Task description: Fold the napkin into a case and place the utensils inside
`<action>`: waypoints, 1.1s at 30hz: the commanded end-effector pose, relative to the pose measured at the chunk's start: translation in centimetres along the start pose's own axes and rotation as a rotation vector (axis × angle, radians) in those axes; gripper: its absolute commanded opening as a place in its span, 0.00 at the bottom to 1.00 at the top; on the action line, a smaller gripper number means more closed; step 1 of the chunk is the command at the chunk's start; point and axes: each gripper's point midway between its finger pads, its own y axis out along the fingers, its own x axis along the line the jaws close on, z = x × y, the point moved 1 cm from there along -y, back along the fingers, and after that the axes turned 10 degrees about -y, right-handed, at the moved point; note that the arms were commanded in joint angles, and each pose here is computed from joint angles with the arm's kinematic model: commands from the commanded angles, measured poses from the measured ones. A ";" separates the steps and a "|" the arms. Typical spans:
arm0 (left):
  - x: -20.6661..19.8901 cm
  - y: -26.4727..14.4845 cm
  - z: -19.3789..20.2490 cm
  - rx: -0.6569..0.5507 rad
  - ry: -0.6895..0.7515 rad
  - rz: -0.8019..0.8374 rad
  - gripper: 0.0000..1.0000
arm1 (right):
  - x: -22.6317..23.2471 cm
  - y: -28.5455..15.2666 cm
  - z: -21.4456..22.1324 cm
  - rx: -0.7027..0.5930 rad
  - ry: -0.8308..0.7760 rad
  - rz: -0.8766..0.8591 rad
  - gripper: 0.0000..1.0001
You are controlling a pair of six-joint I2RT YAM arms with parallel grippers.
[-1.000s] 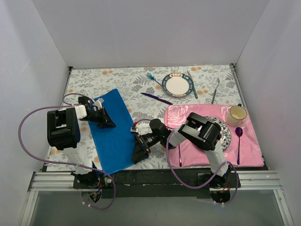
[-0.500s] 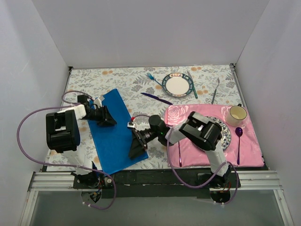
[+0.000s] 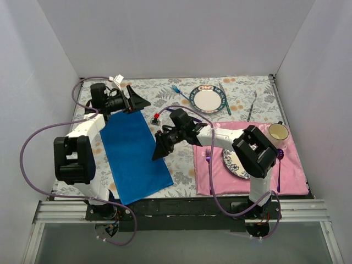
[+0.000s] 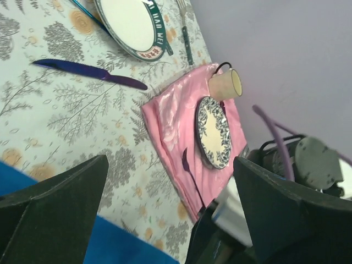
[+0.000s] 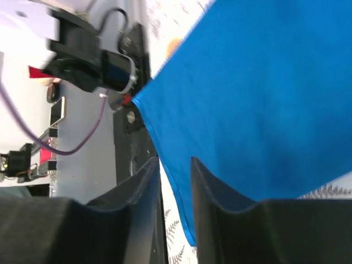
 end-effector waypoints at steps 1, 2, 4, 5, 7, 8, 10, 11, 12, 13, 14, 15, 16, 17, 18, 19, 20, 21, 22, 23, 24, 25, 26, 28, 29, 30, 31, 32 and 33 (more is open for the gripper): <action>1.5 2.9 -0.9 -0.037 -0.115 0.073 0.98 | -2.1 0.3 2.8 0.089 -0.004 0.063 0.32; 2.0 3.4 -1.2 -0.052 -0.105 0.095 0.98 | -2.3 0.4 3.0 0.093 0.003 0.066 0.25; 2.9 4.0 -1.4 -0.060 -0.147 0.109 0.98 | -3.1 0.7 3.6 0.101 0.019 0.079 0.18; 4.1 4.6 -1.6 -0.073 -0.143 0.114 0.98 | -3.3 0.7 3.6 0.100 0.023 0.083 0.09; 4.6 6.2 -0.7 -0.045 -0.178 0.128 0.98 | -4.2 1.0 4.6 0.115 0.042 0.096 0.03; 5.8 6.7 -0.6 -0.044 -0.193 0.127 0.98 | -4.5 1.1 4.9 0.122 0.046 0.098 0.01; 6.8 7.3 -0.6 -0.046 -0.198 0.127 0.98 | -5.0 1.3 5.8 0.141 0.064 0.101 0.01; 7.4 7.5 -0.7 -0.054 -0.198 0.118 0.98 | -5.1 1.4 6.0 0.145 0.066 0.100 0.01; 8.5 8.0 -0.6 -0.056 -0.211 0.105 0.98 | -5.3 1.4 6.3 0.152 0.068 0.100 0.01; 9.0 8.2 -0.6 -0.052 -0.216 0.102 0.98 | -5.5 1.6 6.8 0.163 0.076 0.098 0.01; 9.6 8.6 -0.6 -0.051 -0.226 0.095 0.98 | -5.6 1.6 7.1 0.169 0.079 0.098 0.01; 10.8 9.0 -0.4 -0.056 -0.244 0.079 0.98 | -5.8 1.7 7.3 0.173 0.078 0.098 0.01; 11.2 9.2 -0.5 -0.062 -0.247 0.076 0.98 | -6.0 1.9 7.8 0.182 0.088 0.096 0.01; 11.7 9.3 -0.4 -0.063 -0.254 0.068 0.98 | -6.2 1.9 7.9 0.187 0.096 0.096 0.01; 12.2 9.5 -0.4 -0.066 -0.263 0.059 0.98 | -6.2 2.0 8.1 0.190 0.100 0.093 0.01; 13.2 9.8 -0.1 -0.066 -0.283 0.046 0.98 | -6.4 2.1 8.6 0.199 0.114 0.091 0.01; 13.6 9.9 0.1 -0.064 -0.295 0.037 0.98 | -6.5 2.2 8.8 0.204 0.121 0.090 0.01; 14.0 10.0 0.2 -0.063 -0.306 0.031 0.98 | -6.6 2.2 8.9 0.207 0.128 0.089 0.01; 14.6 10.1 0.6 -0.060 -0.317 0.023 0.98 | -6.8 2.3 9.4 0.215 0.139 0.092 0.01; 15.0 10.2 0.7 -0.054 -0.329 0.015 0.98 | -6.9 2.3 9.5 0.217 0.141 0.093 0.01; 15.2 10.3 0.9 -0.049 -0.341 0.014 0.98 | -7.0 2.3 9.8 0.220 0.147 0.090 0.01; 15.3 10.4 1.0 -0.044 -0.353 0.014 0.98 | -7.1 2.4 10.1 0.226 0.156 0.090 0.01; 15.2 10.5 0.9 -0.036 -0.350 0.030 0.98 | -7.0 2.2 10.5 0.242 0.180 0.091 0.01; 13.9 10.4 0.2 -0.037 -0.341 0.072 0.98 | -6.8 2.3 10.7 0.245 0.194 0.079 0.01; 12.9 10.3 -0.3 -0.038 -0.310 0.109 0.98 | -6.7 2.3 10.8 0.247 0.204 0.079 0.01; 12.1 10.4 -1.1 -0.043 -0.296 0.130 0.98 | -6.6 2.2 10.7 0.245 0.209 0.074 0.01; 11.5 10.4 -1.5 -0.043 -0.318 0.148 0.98 | -6.5 2.2 10.9 0.246 0.210 0.070 0.01; 10.7 10.3 -2.0 -0.050 -0.292 0.179 0.98 | -6.5 2.2 10.9 0.245 0.223 0.069 0.01; 10.3 10.4 -2.6 -0.055 -0.284 0.194 0.98 | -6.4 2.2 10.9 0.245 0.225 0.065 0.01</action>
